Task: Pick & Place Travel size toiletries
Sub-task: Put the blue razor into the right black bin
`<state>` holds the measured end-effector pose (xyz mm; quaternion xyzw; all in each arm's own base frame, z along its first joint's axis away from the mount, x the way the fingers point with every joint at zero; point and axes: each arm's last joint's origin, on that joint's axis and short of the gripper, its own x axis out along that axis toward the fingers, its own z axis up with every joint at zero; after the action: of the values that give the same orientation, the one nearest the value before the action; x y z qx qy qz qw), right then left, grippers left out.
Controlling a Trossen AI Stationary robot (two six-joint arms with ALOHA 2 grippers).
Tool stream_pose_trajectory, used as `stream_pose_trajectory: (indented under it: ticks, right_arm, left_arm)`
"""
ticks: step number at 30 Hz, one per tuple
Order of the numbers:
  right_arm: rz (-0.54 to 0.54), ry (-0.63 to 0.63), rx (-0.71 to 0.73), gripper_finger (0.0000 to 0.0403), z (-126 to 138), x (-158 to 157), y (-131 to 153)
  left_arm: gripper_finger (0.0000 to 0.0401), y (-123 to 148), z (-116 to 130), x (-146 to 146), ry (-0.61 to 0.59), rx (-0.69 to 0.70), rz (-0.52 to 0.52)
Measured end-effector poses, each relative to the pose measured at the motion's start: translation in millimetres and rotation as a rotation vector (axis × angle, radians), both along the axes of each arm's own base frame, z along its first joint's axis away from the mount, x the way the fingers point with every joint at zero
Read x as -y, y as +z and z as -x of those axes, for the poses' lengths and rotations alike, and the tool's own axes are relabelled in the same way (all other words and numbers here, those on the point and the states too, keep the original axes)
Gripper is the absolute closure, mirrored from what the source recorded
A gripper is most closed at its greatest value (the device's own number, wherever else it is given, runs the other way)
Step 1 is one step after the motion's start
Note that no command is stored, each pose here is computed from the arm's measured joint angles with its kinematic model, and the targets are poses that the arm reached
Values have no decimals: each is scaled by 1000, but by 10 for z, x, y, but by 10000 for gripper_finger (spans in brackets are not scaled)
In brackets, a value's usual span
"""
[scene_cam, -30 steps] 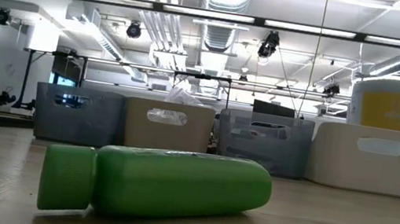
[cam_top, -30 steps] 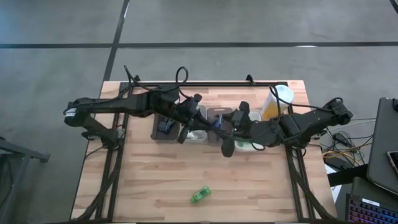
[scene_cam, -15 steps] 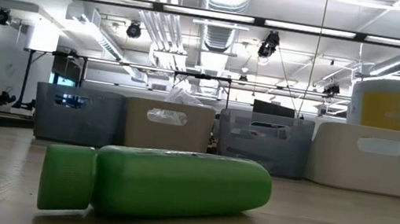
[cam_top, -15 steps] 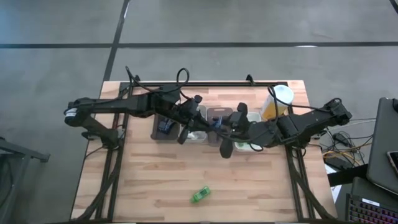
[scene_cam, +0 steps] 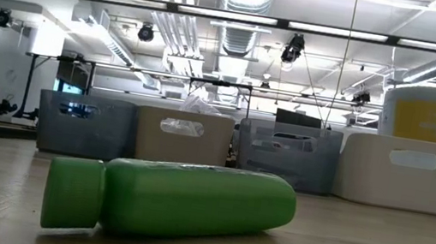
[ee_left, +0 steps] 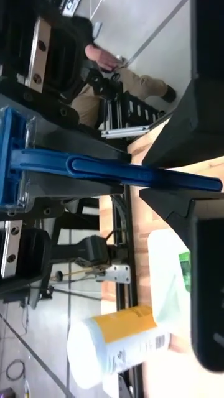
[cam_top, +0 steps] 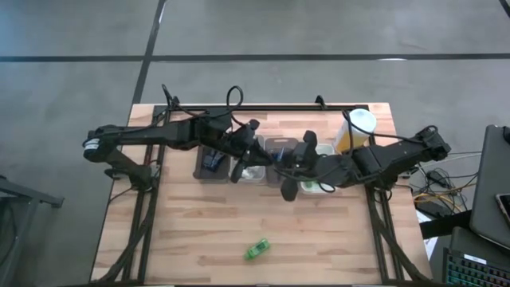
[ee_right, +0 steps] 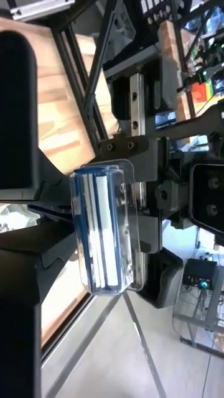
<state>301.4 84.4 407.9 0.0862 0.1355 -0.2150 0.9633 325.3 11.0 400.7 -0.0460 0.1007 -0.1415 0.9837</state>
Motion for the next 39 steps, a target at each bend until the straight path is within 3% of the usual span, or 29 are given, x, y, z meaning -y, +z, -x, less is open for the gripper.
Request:
stream_pose_trajectory:
  ticks: [7, 12, 15, 18, 29, 35, 39]
  right_arm:
    - [-20, -50, -45, 371, -9, 121, -58]
    - [-80, -135, -88, 372, 6, 277, -127]
    - [-154, -220, -133, 371, 48, 433, -193]
    - [-310, -287, -228, 370, 85, 667, -315]
    - [-735, -257, -593, 366, -223, 1469, -1243]
    - [-875, -247, -755, 365, -363, 1550, -1754]
    - [-908, -291, -787, 355, -419, 1562, -1907]
  left_arm:
    - [269, -35, -9, -37, 150, -17, 17]
    - [186, -198, 25, -65, 245, -160, -16]
    - [145, -362, 94, -83, 305, -323, -67]
    - [122, -460, 149, -88, 324, -429, -93]
    - [118, -798, 407, -86, 338, -548, -81]
    - [117, -947, 673, -130, 353, -535, -92]
    - [117, -1030, 809, -215, 395, -461, -75]
